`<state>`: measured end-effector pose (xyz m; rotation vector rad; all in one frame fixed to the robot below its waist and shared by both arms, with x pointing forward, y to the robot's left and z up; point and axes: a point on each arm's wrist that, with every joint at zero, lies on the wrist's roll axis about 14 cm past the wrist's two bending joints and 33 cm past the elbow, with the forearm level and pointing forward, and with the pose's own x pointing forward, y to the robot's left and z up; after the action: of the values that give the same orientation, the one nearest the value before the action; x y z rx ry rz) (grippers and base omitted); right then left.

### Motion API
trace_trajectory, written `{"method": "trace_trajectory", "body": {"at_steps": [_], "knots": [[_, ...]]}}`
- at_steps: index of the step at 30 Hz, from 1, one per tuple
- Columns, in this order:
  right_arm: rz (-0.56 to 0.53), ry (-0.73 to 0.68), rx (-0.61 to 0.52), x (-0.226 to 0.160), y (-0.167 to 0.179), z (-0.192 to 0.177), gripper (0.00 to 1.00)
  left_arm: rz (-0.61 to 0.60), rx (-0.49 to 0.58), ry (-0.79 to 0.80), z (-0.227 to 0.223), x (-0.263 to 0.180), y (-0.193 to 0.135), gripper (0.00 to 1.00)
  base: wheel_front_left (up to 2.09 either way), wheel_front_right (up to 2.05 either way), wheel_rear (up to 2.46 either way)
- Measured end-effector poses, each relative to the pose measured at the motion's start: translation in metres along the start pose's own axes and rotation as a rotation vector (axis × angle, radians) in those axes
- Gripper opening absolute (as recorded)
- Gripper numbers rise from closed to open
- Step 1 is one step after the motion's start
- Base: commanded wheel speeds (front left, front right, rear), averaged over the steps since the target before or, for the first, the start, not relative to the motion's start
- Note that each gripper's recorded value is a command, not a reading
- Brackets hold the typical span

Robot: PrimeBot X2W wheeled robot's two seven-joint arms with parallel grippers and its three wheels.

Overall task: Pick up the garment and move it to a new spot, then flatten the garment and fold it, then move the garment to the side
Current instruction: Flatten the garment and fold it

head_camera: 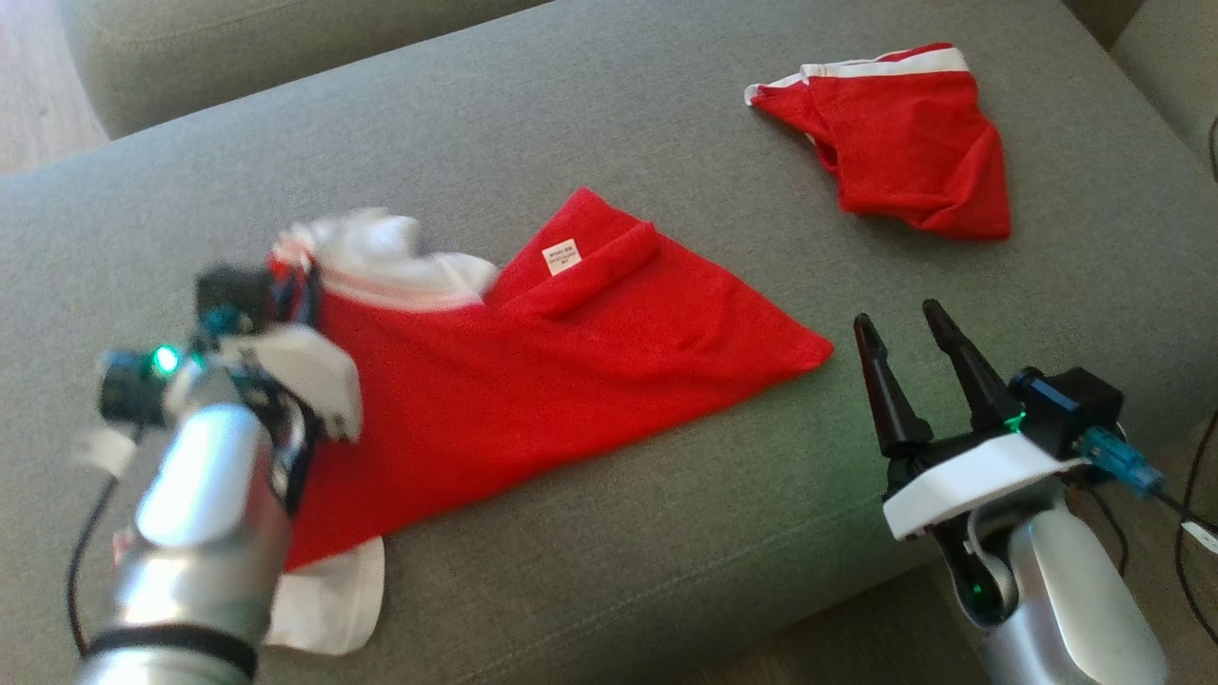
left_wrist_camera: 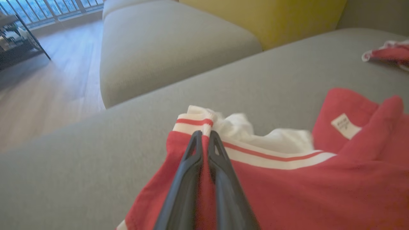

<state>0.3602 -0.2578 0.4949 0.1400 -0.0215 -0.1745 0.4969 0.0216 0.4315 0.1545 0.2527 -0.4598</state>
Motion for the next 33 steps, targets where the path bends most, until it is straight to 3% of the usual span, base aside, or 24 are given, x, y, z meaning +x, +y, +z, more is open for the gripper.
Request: {"method": "trace_trajectory", "body": {"at_steps": [11,17,20,24,28,33], "knots": [[0.030,-0.056,0.037,0.006,0.009,0.020,1.00,0.026,0.125,-0.472,0.204,0.029,0.019,0.00,0.00,0.00,0.00],[0.008,-0.065,0.066,0.001,0.002,0.022,1.00,0.019,0.148,-0.862,0.346,-0.021,0.001,0.00,0.00,0.00,0.00],[0.001,-0.065,0.081,0.004,0.000,0.022,1.00,0.016,0.156,-1.023,0.384,-0.058,-0.003,0.00,0.00,0.00,0.00],[0.017,-0.071,0.090,0.009,0.007,0.022,1.00,0.023,0.175,-0.981,0.351,-0.063,0.003,0.00,0.00,0.00,0.00],[0.048,-0.075,0.098,0.016,0.018,0.023,1.00,0.006,0.176,-0.704,0.230,-0.045,0.009,0.00,0.00,0.00,0.00],[0.102,-0.070,0.096,0.025,0.038,0.020,1.00,0.052,0.146,-0.355,0.078,-0.068,0.032,0.00,0.00,0.00,0.00]]}}
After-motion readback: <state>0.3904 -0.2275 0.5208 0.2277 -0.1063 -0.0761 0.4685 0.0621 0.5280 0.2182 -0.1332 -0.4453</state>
